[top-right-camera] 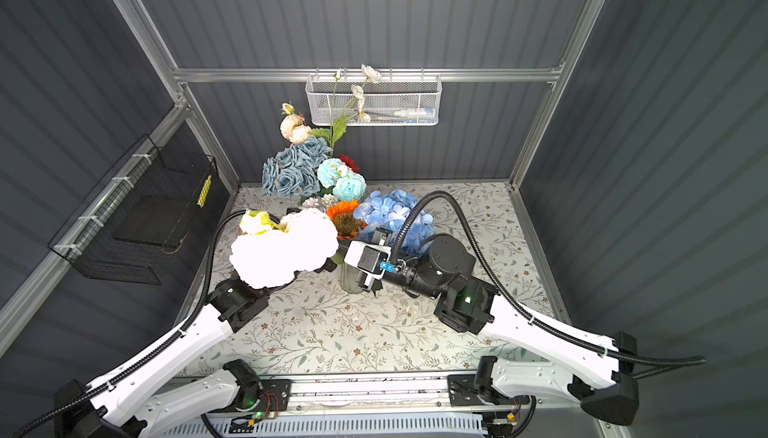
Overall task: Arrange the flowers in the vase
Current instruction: 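Lower the peach carnation stems into the clear vase with the right gripper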
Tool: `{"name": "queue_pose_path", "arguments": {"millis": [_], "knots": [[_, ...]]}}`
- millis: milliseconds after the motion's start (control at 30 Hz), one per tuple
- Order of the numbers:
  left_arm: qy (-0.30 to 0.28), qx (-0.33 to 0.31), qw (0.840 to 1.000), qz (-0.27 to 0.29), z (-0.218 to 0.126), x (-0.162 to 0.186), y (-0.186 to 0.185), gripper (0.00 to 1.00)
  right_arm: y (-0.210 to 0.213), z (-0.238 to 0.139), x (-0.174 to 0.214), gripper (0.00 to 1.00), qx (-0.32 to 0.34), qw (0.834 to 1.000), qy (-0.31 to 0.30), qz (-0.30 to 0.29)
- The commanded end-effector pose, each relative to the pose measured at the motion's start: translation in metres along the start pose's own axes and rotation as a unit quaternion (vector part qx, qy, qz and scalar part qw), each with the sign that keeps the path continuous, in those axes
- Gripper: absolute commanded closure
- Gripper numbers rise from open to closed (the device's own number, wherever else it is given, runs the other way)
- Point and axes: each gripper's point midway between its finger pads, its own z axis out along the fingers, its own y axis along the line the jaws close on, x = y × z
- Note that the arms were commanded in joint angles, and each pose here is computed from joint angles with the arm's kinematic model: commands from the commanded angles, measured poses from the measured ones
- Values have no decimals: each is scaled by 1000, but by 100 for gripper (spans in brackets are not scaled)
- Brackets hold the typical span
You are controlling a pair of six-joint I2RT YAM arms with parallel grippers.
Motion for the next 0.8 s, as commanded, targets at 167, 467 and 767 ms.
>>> {"name": "queue_pose_path", "arguments": {"millis": [167,467,767], "knots": [[-30,-13,999,6,-14,-20,3,1,-7,2,2,100,11,999,9,42],[-24,-13,1000,6,-6,-16,4,1,-9,3,-23,100,9,998,-56,31],[-33,-20,999,8,-10,-18,8,1,-7,16,-9,100,16,998,-65,14]]}}
